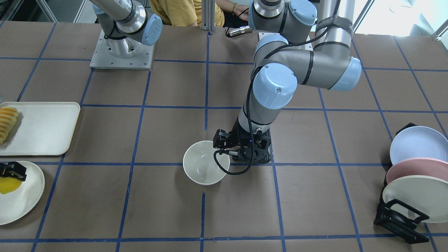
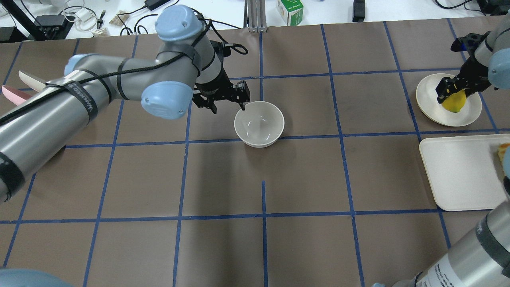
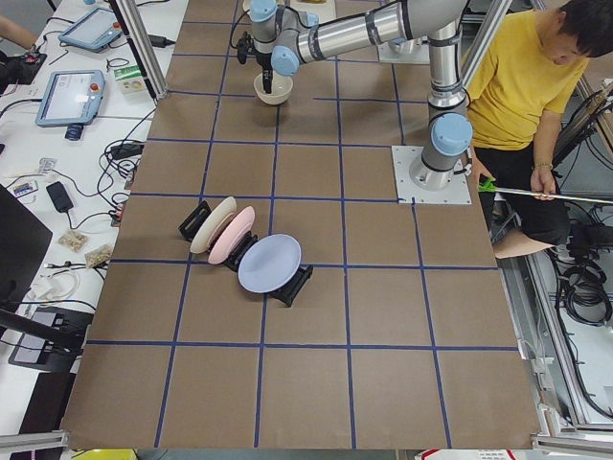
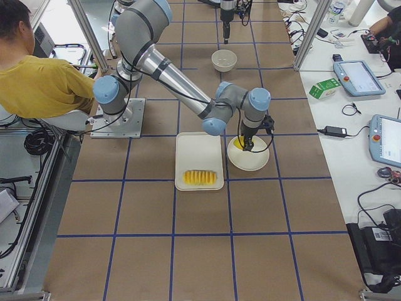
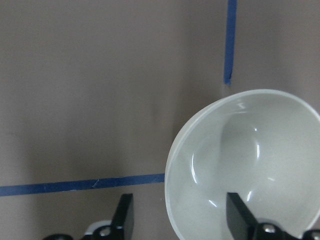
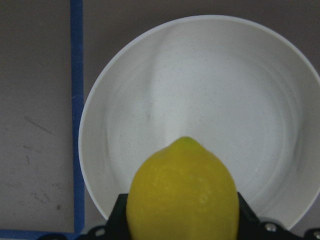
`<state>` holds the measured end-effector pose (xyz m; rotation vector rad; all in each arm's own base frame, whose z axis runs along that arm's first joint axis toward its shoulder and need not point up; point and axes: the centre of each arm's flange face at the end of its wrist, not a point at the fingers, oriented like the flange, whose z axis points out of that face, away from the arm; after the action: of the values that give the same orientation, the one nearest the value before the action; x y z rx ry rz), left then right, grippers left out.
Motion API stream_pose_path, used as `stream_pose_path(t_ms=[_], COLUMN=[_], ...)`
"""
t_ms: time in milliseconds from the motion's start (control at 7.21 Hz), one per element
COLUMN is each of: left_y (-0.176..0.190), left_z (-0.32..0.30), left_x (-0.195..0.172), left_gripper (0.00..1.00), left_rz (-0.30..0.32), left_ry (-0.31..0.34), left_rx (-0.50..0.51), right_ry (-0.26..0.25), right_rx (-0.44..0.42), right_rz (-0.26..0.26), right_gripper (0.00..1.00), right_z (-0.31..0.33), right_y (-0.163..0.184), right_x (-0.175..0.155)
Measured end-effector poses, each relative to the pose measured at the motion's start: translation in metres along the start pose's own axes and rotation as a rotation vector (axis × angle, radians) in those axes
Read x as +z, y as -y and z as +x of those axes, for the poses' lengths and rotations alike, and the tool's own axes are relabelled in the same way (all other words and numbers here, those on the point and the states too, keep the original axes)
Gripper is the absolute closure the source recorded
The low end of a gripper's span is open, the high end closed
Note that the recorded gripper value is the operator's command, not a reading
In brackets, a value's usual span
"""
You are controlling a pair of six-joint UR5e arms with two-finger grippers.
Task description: Place bowl and put lemon in it
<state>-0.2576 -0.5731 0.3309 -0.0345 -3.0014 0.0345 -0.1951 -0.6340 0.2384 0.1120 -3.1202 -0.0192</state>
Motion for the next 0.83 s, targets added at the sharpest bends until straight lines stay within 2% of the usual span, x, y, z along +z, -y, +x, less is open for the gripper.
stream_pose_path(t_ms=[416, 554, 832], left_y=[-0.03, -0.045, -0.063], left_z=[-0.056, -0.076, -0.095], left_x=[-0.12, -0.147, -0.177], left_gripper=[0.0, 0.0, 0.0], left_rz=[-0.112, -0.128, -0.118], left_ry=[0.118, 0.15, 0.162], left_rx=[0.044, 0.042, 0.013], right_ry=[0.015, 0.012, 0.002], right_rx=[-0.004, -0.005, -0.005], right_rz=[-0.013, -0.012, -0.001], right_gripper=[1.0, 1.0, 1.0], right_z=[-0.004, -0.004, -0.007], right_y=[-0.003, -0.004, -0.009], right_x=[0.0, -0.003, -0.024])
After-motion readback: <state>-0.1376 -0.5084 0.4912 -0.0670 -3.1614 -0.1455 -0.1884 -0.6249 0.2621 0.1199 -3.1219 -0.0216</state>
